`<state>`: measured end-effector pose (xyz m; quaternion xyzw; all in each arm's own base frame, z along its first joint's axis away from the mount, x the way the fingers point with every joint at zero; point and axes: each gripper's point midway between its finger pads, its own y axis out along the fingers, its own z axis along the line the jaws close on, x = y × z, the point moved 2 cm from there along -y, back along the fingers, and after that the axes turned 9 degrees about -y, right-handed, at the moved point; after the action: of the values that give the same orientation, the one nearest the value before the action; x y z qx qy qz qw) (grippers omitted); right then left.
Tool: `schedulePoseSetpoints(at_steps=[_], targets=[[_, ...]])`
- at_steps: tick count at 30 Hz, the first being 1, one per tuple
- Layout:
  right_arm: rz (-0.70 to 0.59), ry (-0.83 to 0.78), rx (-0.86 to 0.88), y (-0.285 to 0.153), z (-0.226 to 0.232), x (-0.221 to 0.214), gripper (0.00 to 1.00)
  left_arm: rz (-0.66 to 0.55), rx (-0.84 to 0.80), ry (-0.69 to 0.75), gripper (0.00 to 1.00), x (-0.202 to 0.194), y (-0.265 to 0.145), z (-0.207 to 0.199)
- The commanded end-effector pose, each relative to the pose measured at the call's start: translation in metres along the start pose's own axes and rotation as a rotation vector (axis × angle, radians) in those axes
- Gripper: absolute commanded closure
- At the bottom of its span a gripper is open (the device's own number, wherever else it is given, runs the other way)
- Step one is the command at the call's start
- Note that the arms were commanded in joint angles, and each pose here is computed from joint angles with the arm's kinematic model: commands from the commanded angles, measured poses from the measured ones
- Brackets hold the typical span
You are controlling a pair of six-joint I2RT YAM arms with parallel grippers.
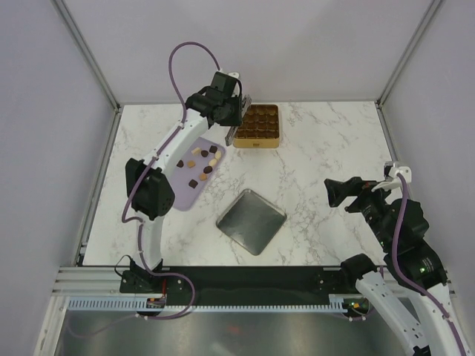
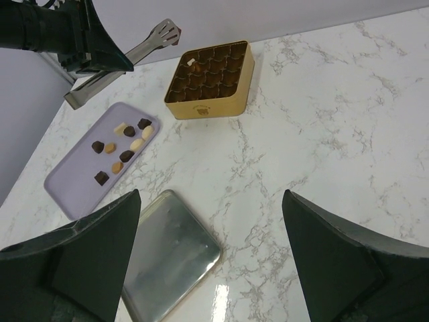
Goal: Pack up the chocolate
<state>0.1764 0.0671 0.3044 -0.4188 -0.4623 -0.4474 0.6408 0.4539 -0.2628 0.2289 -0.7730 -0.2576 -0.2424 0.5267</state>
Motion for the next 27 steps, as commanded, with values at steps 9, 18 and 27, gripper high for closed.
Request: schedulePoseSetpoints(at_steps=[9, 18, 27], targets=[[-0.070, 0.000, 0.001, -0.001, 0.004, 0.028, 0.05, -0.164, -0.037, 0.073, 0.68, 0.045, 0.038, -0.014], [-0.089, 0.003, -0.018, -0.006, 0.001, 0.035, 0.05, -0.142, 0.013, 0.094, 0.66, 0.030, 0.081, 0.000], [-0.096, 0.007, -0.028, -0.008, -0.001, 0.035, 0.06, -0.128, 0.018, 0.123, 0.62, 0.021, 0.103, 0.004]])
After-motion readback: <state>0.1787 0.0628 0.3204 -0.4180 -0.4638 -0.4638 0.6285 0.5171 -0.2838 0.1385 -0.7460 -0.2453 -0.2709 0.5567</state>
